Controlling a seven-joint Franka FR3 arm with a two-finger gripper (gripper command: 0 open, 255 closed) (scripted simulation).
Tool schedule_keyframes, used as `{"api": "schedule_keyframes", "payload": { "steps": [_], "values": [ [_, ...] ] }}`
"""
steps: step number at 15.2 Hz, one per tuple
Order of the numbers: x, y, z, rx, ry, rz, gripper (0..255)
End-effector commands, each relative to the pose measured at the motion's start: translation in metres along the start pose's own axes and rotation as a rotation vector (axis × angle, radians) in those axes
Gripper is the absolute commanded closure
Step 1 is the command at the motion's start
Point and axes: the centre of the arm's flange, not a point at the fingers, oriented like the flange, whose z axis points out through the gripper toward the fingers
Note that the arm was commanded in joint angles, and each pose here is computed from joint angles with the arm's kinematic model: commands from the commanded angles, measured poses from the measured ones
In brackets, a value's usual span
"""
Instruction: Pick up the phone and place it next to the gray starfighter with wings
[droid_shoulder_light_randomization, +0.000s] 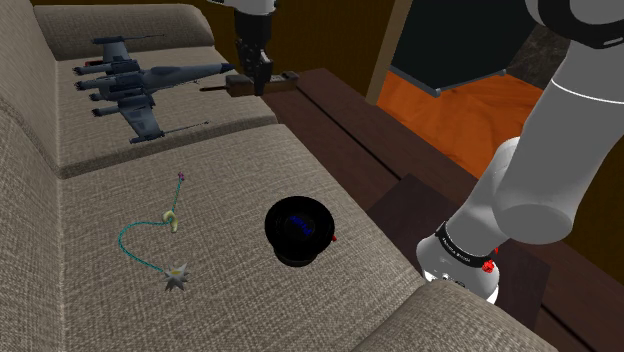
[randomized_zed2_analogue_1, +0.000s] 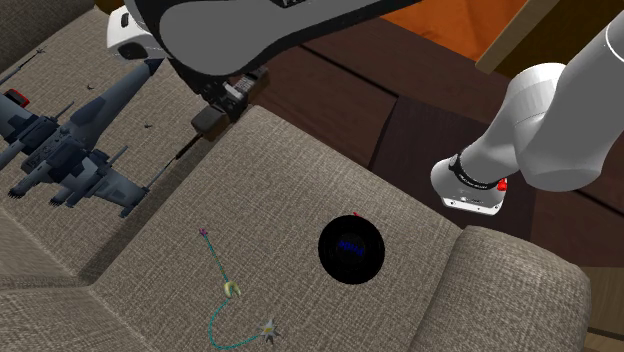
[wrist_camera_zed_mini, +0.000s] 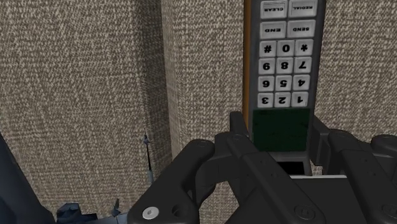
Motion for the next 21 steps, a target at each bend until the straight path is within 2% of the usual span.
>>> {"api": "schedule_keyframes", "payload": {
  "steps": [1,21],
  "values": [
    [0.0,0.0,0.01,-0.001,0.001,0.0,255],
    [-0.003,-0.001,0.116,-0.001,0.001,0.0,255]
  ]
}}
